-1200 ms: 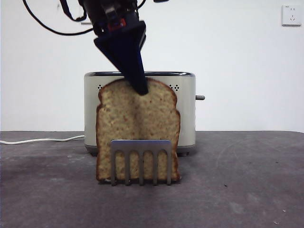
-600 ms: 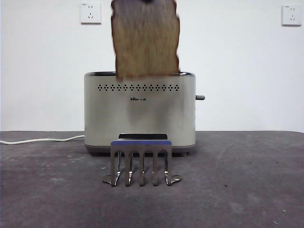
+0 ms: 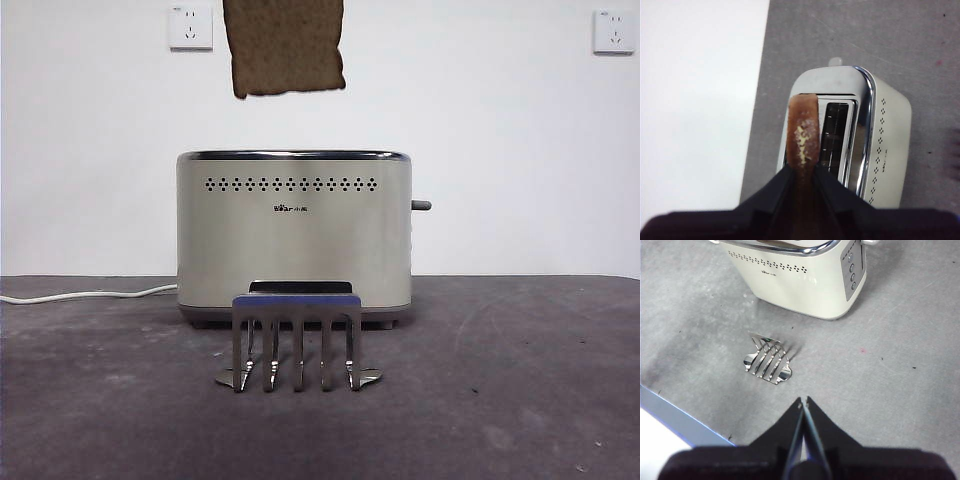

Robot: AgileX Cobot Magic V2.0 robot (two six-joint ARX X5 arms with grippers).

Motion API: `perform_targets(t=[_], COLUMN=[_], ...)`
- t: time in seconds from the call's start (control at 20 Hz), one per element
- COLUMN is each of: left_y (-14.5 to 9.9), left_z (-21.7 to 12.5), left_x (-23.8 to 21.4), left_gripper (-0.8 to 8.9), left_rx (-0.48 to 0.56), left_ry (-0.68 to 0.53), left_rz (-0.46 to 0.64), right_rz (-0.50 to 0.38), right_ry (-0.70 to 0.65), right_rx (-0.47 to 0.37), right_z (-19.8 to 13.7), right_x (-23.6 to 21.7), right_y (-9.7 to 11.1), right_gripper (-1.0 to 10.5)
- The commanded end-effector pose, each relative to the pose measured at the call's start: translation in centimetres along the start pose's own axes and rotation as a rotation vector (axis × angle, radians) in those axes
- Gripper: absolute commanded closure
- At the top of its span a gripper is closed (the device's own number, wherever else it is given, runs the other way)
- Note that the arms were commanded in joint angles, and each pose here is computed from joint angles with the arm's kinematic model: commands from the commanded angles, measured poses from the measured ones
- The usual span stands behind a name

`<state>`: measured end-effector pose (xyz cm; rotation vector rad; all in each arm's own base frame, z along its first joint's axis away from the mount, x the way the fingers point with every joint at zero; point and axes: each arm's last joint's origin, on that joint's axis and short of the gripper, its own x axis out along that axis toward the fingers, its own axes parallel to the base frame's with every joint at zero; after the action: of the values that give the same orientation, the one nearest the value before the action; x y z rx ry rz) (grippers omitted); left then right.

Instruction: Pick up a slice of bread from the rack,put the bread on the toaster,press the button

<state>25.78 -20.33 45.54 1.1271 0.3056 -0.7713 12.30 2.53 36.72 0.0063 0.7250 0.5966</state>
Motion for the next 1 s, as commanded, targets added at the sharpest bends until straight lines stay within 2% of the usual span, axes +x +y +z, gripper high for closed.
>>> perform_targets(t=[0.05, 0.4, 1.0], left_y=[0.4, 0.7, 0.6], left_z=[-0.8, -2.2, -4.1], left_x=[1.3, 4.3, 8.9], left_gripper=[8.22, 8.22, 8.22], left_rx=[-0.002, -0.029, -0.024], left_ry=[-0.033, -0.024, 0.030], left_rz=[-0.056, -0.145, -0.233], right_rz=[0.003, 0.006, 0.012], right_ry=[0.001, 0.021, 0.062], right_rx=[-0.009, 0.001, 0.011], right_z=[0.1, 0.3, 0.7], right_x=[0.0, 0.6, 1.7], right_y=[0.0, -0.3, -0.9], right_gripper=[9.6, 9.6, 9.6])
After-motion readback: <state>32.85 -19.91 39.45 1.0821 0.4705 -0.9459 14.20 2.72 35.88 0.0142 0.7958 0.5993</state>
